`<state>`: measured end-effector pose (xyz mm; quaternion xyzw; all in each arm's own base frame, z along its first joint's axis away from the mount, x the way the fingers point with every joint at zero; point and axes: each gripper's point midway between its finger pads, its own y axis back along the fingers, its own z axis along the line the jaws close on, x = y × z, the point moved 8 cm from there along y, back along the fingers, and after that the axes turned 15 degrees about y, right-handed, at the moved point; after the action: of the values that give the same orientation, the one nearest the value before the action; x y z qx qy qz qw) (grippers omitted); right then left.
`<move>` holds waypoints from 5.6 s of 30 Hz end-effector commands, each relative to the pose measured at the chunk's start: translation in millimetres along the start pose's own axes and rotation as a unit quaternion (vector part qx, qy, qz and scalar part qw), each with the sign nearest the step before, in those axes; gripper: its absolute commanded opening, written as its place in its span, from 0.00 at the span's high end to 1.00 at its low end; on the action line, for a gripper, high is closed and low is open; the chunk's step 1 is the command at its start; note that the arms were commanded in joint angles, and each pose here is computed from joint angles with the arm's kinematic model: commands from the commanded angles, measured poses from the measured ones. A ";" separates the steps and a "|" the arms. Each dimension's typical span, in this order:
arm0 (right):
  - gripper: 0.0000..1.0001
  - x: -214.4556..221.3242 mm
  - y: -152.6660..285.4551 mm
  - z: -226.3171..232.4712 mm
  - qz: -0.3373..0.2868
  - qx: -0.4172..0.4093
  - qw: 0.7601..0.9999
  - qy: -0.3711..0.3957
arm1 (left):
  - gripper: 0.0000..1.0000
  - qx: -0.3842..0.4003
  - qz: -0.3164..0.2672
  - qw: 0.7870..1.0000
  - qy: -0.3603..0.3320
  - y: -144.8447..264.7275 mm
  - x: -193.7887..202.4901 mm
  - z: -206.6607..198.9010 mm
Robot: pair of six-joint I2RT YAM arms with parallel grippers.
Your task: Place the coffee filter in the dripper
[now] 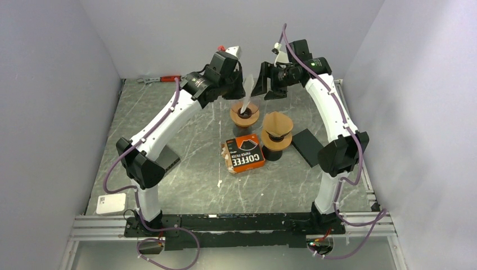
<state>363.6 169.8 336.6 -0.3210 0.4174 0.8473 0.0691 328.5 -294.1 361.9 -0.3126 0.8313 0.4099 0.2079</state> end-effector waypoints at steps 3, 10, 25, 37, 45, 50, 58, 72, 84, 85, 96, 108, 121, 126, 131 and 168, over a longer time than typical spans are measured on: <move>0.25 -15.5 25.9 23.3 -0.062 -0.046 0.996 0.049 | 1.00 0.038 -0.021 0.999 0.024 21.2 -13.9 -10.6; 0.19 -12.1 44.8 35.7 -0.099 -0.053 0.991 0.066 | 1.00 0.035 -0.012 0.999 0.024 17.7 -13.9 -7.6; 0.18 -19.1 9.9 14.9 -0.042 0.000 0.999 0.028 | 1.00 0.048 -0.008 0.998 0.027 22.0 -13.2 -10.3; 0.38 0.8 -3.1 -2.7 0.020 0.040 0.998 0.037 | 1.00 0.033 -0.001 0.996 0.077 18.1 -19.2 2.2; 0.44 1.7 -7.8 -8.4 0.035 0.066 0.996 0.049 | 1.00 0.012 0.011 0.992 0.127 16.9 -23.1 20.1; 0.44 0.2 -8.6 -8.1 0.030 0.064 0.996 0.053 | 1.00 0.016 0.007 0.991 0.129 19.1 -26.3 21.4; 0.37 -7.8 -13.9 -3.5 0.007 0.038 0.998 0.052 | 1.00 0.076 0.035 0.989 0.124 14.4 -24.9 7.7; 0.37 -8.9 -24.3 -10.5 0.016 0.056 0.996 0.065 | 1.00 0.103 0.018 0.987 0.119 28.2 -27.7 4.7; 0.38 0.8 -26.3 -12.7 0.034 0.065 0.993 0.094 | 1.00 0.019 0.009 0.994 0.111 30.4 -23.9 24.8; 0.38 0.9 -27.3 -12.0 0.035 0.063 0.993 0.096 | 1.00 0.019 0.009 0.994 0.111 29.7 -23.7 25.3; 0.36 -7.6 -29.2 0.2 0.014 0.013 0.995 0.095 | 1.00 0.001 0.038 0.992 0.118 14.8 -15.6 31.4; 0.36 2.4 -39.7 -12.8 0.040 0.034 0.993 0.104 | 1.00 -0.021 0.075 0.989 0.122 -10.7 -1.6 47.1; 0.36 10.8 -64.1 -30.7 0.070 0.051 0.992 0.088 | 1.00 -0.037 0.108 0.986 0.124 -32.2 5.7 55.5; 0.36 16.6 -71.8 -37.3 0.086 0.061 0.991 0.082 | 1.00 -0.046 0.114 0.984 0.127 -37.5 4.0 58.4; 0.36 19.0 -74.5 -41.1 0.095 0.068 0.990 0.084 | 1.00 -0.045 0.118 0.984 0.127 -38.9 4.0 59.0; 0.32 2.9 -27.9 -23.3 0.025 0.015 0.999 0.039 | 0.23 -0.037 0.122 0.990 0.058 -29.9 -12.2 65.7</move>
<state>389.5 174.7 283.7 -0.3229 0.4635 0.8250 0.0120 360.5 -248.9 318.9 -0.2584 0.8504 0.4469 0.1020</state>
